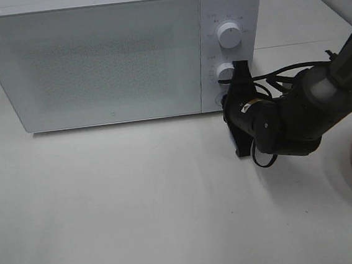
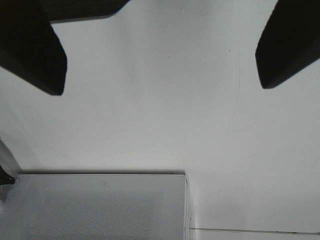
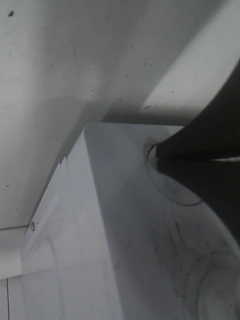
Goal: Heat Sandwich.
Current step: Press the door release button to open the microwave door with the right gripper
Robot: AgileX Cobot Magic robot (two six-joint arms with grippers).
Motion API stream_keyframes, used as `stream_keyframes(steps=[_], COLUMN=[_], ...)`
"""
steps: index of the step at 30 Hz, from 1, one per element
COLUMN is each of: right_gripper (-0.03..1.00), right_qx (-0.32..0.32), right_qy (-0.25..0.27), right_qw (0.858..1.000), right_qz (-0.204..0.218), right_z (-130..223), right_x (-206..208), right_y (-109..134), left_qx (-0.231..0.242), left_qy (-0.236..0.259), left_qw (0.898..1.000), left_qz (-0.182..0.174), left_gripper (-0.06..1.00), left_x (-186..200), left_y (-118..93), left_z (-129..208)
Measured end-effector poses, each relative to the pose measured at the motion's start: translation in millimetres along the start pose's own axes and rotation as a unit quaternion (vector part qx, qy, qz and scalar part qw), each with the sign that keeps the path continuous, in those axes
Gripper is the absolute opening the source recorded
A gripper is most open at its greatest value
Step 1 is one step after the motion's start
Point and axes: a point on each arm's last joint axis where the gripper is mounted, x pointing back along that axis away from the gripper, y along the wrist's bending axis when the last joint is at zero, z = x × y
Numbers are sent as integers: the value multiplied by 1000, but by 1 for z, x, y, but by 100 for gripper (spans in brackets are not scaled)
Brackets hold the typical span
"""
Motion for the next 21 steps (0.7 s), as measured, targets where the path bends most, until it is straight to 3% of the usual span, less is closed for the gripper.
stream_keyframes(steps=[21], right_gripper=[2], right_qx=[5], right_qy=[-11], right_qw=[1000], right_qz=[-27], right_z=[1], right_x=[-5], right_y=[2], left_qx=[0], left_qy=[0], left_qw=[1000], left_qz=[0], left_gripper=[96], left_x=[0], left_y=[0], left_z=[0])
